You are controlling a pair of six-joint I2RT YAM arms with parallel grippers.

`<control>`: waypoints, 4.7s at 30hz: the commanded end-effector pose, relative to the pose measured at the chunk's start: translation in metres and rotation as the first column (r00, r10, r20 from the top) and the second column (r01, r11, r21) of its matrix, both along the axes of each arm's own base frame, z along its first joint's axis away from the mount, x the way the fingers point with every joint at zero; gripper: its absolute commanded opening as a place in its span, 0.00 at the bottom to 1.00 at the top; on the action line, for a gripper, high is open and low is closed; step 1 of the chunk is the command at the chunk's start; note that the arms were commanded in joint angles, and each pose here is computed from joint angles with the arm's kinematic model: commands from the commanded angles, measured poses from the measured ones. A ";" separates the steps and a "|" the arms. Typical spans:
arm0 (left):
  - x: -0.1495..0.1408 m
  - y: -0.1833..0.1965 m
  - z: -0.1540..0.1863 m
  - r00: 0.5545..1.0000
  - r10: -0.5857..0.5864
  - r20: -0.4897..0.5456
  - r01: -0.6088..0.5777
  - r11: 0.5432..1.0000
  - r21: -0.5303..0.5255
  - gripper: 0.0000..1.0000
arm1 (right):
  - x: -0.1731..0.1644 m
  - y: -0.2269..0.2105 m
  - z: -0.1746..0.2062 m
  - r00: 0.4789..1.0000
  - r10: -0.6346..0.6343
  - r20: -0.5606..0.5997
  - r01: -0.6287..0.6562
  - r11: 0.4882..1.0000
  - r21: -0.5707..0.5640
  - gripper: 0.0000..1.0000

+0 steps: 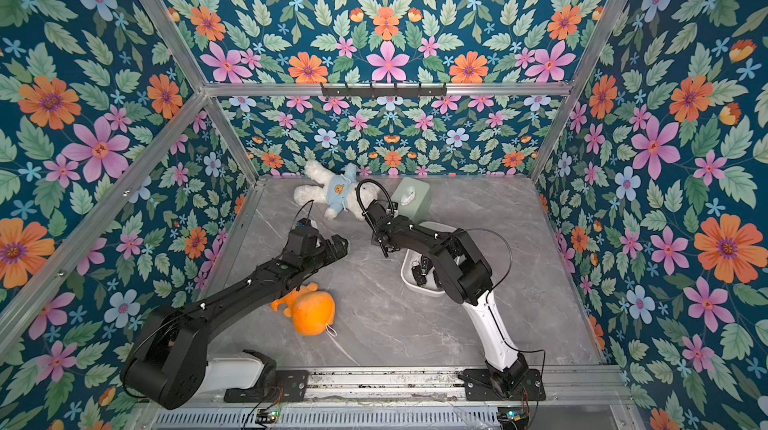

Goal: Place the car key into the storage box
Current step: Pick up the car key from the center of the board, then place the car key in the storage box, then reset both arms

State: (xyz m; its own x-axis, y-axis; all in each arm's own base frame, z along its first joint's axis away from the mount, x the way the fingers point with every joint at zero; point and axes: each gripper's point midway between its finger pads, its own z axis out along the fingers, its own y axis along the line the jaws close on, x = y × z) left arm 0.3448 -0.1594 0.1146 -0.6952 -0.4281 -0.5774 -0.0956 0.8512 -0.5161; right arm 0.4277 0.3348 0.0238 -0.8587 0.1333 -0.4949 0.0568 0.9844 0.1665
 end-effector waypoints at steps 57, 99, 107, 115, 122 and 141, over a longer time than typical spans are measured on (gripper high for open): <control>0.010 -0.149 -0.001 0.945 -0.322 -0.053 0.301 0.924 -0.238 1.00 | -0.125 -0.157 0.065 0.981 -0.189 0.050 0.183 0.977 0.107 0.32; 0.040 -0.070 0.044 0.980 -0.194 0.052 0.189 0.978 0.084 1.00 | -0.083 -0.225 0.122 0.897 -0.345 0.277 0.316 0.938 0.145 0.52; 0.047 0.027 0.067 0.991 -0.025 0.128 -0.033 0.903 0.428 1.00 | -0.080 -0.334 0.144 0.699 -0.501 0.510 0.468 0.860 0.203 0.57; 0.032 0.112 0.077 0.966 0.065 0.248 -0.217 0.725 0.654 1.00 | -0.119 -0.405 0.145 0.475 -0.465 0.747 0.660 0.750 0.048 0.88; 0.025 0.179 0.068 0.909 0.169 0.380 -0.392 0.655 0.646 0.99 | -0.110 -0.408 0.131 0.415 -0.413 0.811 0.605 0.791 0.093 0.96; 0.037 0.189 0.005 0.793 0.081 0.603 -0.458 0.733 0.504 1.00 | -0.089 -0.388 0.115 0.480 -0.285 0.830 0.455 0.890 0.043 0.99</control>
